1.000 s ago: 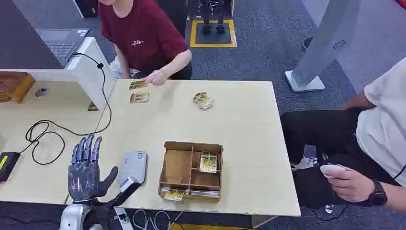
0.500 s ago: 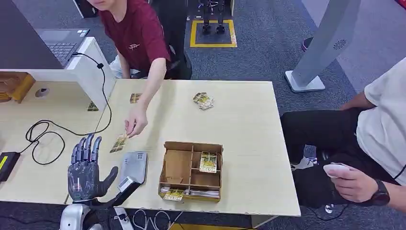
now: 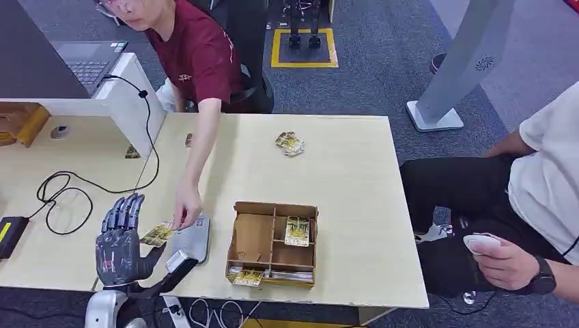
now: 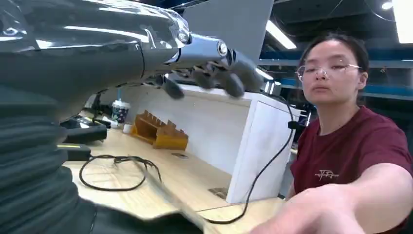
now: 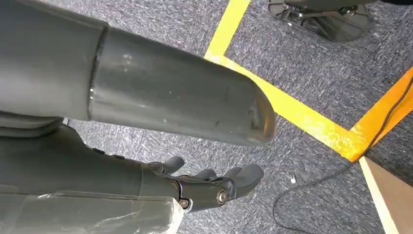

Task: Pass the card to the sensor for recognition and then transmit it.

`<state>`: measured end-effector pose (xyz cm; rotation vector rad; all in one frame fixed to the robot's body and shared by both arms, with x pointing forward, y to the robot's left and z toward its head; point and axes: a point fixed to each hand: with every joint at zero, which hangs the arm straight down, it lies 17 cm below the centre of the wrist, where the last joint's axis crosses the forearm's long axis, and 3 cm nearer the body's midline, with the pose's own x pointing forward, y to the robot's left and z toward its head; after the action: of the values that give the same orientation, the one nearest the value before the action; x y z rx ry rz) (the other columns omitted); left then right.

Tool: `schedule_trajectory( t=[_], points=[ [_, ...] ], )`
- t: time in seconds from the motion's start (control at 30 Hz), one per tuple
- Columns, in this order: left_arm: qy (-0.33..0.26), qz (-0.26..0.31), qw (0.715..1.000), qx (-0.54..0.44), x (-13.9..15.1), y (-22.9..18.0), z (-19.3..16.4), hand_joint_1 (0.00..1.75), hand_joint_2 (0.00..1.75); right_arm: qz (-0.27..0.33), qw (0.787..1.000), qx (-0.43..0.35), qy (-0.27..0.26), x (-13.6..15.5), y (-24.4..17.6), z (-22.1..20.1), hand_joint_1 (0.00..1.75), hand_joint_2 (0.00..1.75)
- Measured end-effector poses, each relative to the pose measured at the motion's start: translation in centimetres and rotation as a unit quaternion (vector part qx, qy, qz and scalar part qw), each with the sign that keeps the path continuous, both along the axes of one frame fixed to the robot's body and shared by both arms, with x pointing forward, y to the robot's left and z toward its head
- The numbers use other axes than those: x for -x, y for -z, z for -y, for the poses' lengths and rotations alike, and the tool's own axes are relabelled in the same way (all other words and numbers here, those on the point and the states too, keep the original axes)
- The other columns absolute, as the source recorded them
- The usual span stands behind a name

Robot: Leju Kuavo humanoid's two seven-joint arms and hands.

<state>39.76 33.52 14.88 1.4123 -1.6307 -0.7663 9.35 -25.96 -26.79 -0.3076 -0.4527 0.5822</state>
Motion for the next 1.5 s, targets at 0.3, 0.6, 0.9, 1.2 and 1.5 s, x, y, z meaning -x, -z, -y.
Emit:
schedule_trajectory(
  t=[0.3,0.6,0.9,1.2,1.5],
  points=[
    [0.01,0.006,1.0,0.012,0.0,-0.3,0.2,1.75,1.75,0.0,1.0,0.0,0.0,0.0,0.0,0.0,0.0,0.0],
    [0.017,0.006,1.0,0.022,0.0,-0.3,0.2,1.75,1.75,0.001,1.0,0.0,0.0,0.0,0.0,0.0,0.0,0.0],
    [0.06,-0.079,0.971,0.216,-1.1,2.4,1.1,1.75,1.75,0.002,1.0,0.007,0.003,0.0,-0.1,0.1,0.0,0.0],
    [0.127,-0.147,0.91,0.367,-1.3,3.7,4.3,1.75,1.75,-0.001,1.0,0.011,0.008,0.5,-0.2,0.0,0.0,0.0],
    [0.12,-0.153,0.901,0.387,-1.2,4.0,4.2,1.75,1.75,0.004,1.0,0.017,0.01,0.3,-0.3,0.4,0.0,0.0]
  ],
)
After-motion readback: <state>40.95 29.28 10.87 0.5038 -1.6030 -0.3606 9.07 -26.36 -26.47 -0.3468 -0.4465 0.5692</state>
